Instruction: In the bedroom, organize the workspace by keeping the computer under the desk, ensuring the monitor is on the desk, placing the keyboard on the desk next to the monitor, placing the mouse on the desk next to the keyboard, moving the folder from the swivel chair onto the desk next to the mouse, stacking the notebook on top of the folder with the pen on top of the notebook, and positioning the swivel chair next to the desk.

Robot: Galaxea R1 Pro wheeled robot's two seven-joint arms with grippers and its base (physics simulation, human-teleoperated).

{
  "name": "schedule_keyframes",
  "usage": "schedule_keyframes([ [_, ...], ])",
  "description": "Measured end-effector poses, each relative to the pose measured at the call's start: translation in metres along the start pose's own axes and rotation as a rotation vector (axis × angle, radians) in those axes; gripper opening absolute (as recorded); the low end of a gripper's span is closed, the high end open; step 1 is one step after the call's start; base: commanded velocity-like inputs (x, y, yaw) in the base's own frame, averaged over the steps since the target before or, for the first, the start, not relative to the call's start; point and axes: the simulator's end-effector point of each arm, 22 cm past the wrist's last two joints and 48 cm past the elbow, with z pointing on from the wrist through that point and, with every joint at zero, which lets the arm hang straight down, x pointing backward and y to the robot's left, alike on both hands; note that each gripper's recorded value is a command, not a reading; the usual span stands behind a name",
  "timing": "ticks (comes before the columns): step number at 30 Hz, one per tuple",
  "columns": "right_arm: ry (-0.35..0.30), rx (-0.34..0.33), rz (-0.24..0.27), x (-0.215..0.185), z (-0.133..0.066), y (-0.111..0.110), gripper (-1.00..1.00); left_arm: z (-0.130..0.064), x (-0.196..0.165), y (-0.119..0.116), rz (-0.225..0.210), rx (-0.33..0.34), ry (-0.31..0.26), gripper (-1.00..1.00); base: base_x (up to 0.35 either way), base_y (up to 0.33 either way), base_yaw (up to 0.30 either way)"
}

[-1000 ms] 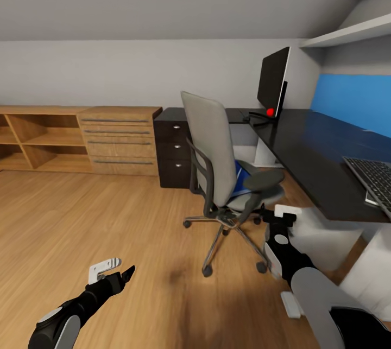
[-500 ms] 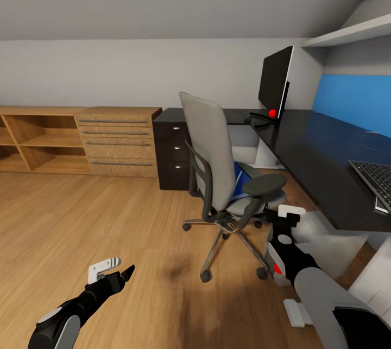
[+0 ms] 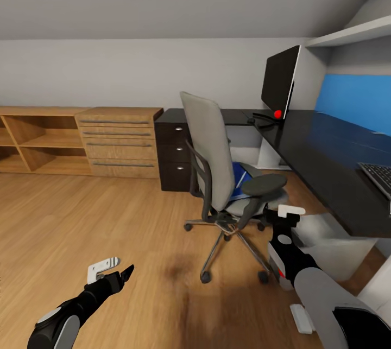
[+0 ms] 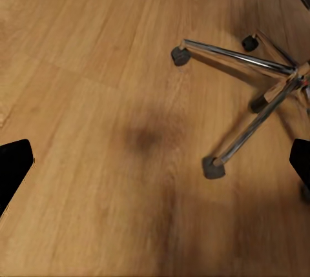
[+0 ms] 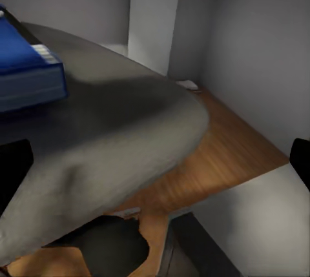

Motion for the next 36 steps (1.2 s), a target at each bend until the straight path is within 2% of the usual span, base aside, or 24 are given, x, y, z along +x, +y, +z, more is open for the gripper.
schedule_keyframes([
  [3, 0.001, 0.011, 0.014, 0.001, 0.0, -0.003, 1.0, 0.0, 0.0, 0.0, -0.001, 0.001, -0.001, 1.0, 0.0, 0.287, 0.0],
  [5, -0.006, -0.006, 0.0, -0.002, 0.0, 0.003, 1.0, 0.0, 0.0, 0.0, -0.001, 0.001, 0.0, 1.0, 0.0, 0.15, 0.0],
  [19, -0.001, -0.033, 0.019, -0.001, -0.007, 0.026, 1.0, 0.001, 0.001, 0.002, 0.0, -0.003, 0.002, 1.0, 0.0, 0.011, 0.016],
  [36, 0.007, -0.04, 0.026, 0.009, -0.008, 0.034, 1.0, 0.004, 0.008, 0.006, -0.003, -0.013, 0.02, 1.0, 0.0, 0.0, 0.201],
])
